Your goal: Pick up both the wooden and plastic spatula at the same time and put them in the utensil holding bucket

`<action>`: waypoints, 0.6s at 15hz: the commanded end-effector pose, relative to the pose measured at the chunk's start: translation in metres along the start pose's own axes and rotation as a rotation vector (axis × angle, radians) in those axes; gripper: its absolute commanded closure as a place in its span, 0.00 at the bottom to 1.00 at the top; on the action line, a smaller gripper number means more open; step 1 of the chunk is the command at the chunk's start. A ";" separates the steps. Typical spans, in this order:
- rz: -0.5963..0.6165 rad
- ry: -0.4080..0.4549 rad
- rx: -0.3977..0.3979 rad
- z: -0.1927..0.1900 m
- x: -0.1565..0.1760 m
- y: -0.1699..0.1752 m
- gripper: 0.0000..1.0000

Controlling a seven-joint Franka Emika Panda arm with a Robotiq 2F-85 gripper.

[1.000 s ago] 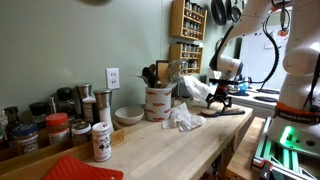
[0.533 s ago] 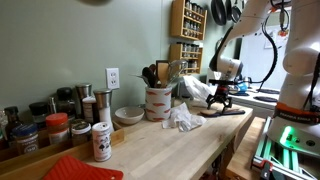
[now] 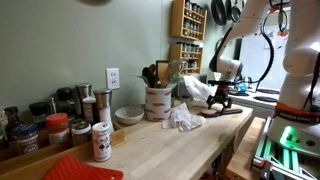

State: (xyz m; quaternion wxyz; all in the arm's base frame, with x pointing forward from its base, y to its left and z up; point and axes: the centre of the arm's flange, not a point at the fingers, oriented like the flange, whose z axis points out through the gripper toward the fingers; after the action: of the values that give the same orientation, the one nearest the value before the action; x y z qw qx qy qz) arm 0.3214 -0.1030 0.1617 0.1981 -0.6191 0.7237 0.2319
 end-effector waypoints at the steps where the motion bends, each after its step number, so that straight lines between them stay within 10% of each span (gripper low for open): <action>1: 0.020 0.034 0.027 0.014 -0.001 -0.003 0.38; 6: -0.016 0.056 0.058 0.011 -0.015 -0.012 0.76; 7: -0.027 0.059 0.051 0.009 -0.020 -0.013 0.32; 9: -0.054 0.079 0.052 0.001 -0.024 -0.015 0.34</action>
State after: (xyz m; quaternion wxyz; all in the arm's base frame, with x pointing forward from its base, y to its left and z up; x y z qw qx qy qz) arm 0.3369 -0.0939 0.1697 0.2021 -0.6281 0.7239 0.2018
